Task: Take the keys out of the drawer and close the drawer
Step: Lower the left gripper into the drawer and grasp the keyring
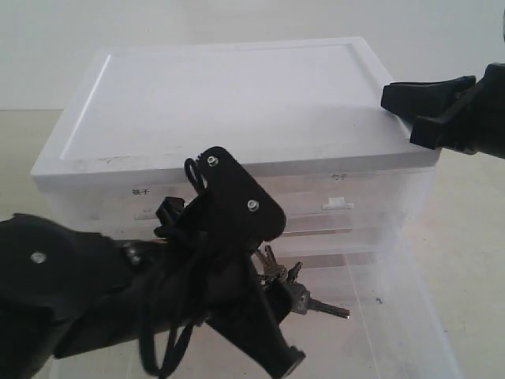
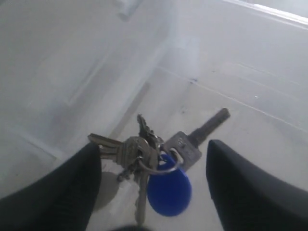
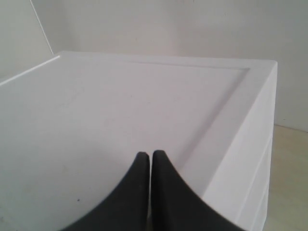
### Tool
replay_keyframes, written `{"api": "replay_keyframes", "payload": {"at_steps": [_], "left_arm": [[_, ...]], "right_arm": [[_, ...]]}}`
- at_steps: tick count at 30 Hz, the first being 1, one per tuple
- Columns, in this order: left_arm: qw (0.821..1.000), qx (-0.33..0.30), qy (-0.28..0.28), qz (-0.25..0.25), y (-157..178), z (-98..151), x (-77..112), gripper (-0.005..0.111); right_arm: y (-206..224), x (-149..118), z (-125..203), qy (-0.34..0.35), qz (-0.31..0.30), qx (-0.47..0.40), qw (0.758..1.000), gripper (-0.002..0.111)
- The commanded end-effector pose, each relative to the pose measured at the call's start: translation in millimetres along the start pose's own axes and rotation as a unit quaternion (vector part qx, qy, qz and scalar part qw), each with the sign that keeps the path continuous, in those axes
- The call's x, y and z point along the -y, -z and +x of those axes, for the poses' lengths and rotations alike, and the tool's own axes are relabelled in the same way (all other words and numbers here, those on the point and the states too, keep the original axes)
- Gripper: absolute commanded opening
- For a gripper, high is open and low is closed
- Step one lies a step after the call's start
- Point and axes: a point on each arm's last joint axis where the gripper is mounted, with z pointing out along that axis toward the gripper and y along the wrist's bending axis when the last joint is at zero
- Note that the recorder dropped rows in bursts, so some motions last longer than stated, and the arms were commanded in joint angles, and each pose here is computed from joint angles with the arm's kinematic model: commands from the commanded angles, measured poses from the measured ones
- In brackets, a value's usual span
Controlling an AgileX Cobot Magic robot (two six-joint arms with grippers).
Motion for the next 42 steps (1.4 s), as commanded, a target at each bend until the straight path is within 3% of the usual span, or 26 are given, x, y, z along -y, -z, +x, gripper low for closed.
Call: {"api": "replay_keyframes", "payload": {"at_steps": [1, 14, 17, 19, 24, 30, 42], "left_arm": [[0.999, -0.024, 0.047, -0.014, -24.7, 0.2, -4.4, 0.058], [0.993, -0.042, 0.089, -0.058, -43.9, 8.2, -7.7, 0.058], [0.993, -0.052, 0.09, -0.048, -48.4, 12.3, -5.0, 0.055], [0.994, -0.064, 0.089, -0.029, -52.6, 16.5, -0.5, 0.044], [0.995, -0.078, 0.067, 0.013, -55.9, 20.6, 7.8, 0.005], [0.994, -0.059, 0.059, 0.065, -42.5, 9.3, 15.2, 0.005], [0.996, 0.017, 0.047, 0.073, 0.3, -17.3, 7.5, 0.005]], "right_arm": [[-1.6, 2.3, 6.5, 0.002, 0.006, -0.021, 1.0, 0.0], [-1.6, 1.7, 6.1, 0.003, 0.003, -0.019, 1.0, 0.0], [-1.6, 1.7, 6.1, 0.003, 0.003, -0.019, 1.0, 0.0], [-1.6, 1.7, 6.1, 0.003, 0.003, -0.019, 1.0, 0.0], [-1.6, 1.6, 6.2, 0.002, 0.003, -0.019, 1.0, 0.0], [-1.6, 1.6, 6.2, 0.003, 0.003, -0.019, 1.0, 0.0], [-1.6, 1.6, 6.2, 0.004, 0.003, -0.019, 1.0, 0.0]]}}
